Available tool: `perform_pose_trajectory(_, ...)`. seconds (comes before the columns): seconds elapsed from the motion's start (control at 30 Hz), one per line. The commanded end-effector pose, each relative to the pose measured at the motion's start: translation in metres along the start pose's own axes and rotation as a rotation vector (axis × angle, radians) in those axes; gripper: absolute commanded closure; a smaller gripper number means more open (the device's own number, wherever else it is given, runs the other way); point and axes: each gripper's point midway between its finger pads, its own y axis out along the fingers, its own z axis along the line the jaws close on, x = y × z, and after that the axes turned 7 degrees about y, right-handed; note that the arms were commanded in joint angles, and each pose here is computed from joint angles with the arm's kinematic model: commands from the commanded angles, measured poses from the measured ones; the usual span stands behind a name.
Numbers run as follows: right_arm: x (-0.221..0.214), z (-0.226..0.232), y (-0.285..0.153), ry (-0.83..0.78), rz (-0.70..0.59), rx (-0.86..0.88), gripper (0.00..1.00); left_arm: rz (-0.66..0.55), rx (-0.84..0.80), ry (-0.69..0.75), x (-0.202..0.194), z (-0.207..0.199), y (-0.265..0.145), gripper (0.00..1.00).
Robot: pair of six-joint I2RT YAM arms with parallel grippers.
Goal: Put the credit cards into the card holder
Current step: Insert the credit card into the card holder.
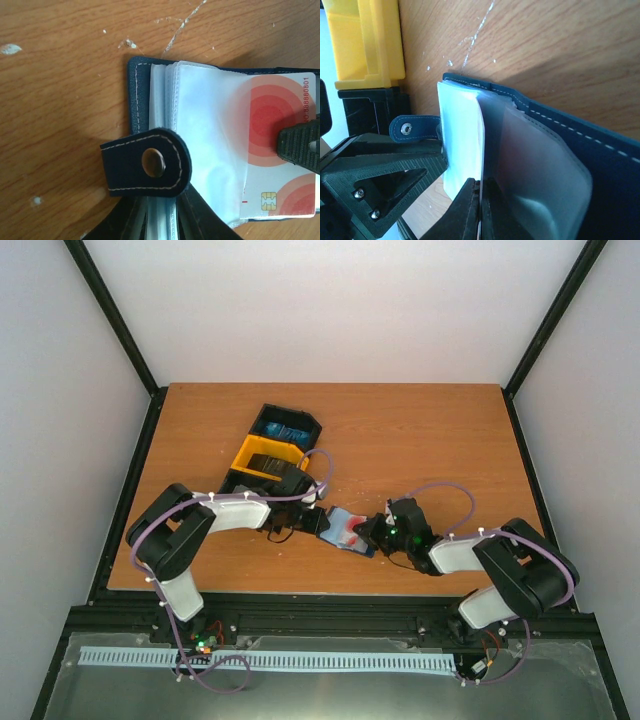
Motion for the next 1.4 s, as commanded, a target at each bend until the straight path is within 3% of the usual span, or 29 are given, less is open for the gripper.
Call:
perform_pose_trajectory(0.0, 0.011, -0.003, 0.001, -0.001, -0.058, -0.001, 0.97, 0.076, 0.036, -0.007, -0.02, 0.009, 0.015, 0.82)
perform_pose_trajectory(0.17, 0.012, -0.003, 0.001, -0.007, -0.061, -0.006, 0.95, 0.073, 0.035, -0.005, -0.018, 0.009, 0.014, 0.83)
perform_pose_trajectory(0.37, 0.007, -0.007, -0.003, -0.002, -0.046, -0.023, 0.72, 0.097, 0.052, -0.017, -0.024, 0.012, 0.014, 0.83)
perform_pose_trajectory(0.5, 0.011, -0.009, -0.011, -0.024, -0.069, -0.104, 0.64, 0.096, 0.057, -0.017, -0.024, 0.012, 0.013, 0.83)
perform_pose_trajectory(0.67, 0.011, -0.011, -0.017, -0.039, -0.06, -0.22, 0.45, 0.093, 0.049, -0.014, -0.022, 0.011, 0.013, 0.82)
perform_pose_trajectory(1.07, -0.019, 0.009, 0.008, -0.083, 0.067, -0.254, 0.46, 0.1, -0.007, -0.004, -0.025, 0.002, 0.013, 0.82)
perform_pose_trajectory(1.37, -0.014, 0.028, 0.026, -0.119, 0.076, -0.223, 0.46, 0.069, -0.04, 0.017, -0.02, -0.005, 0.01, 0.82)
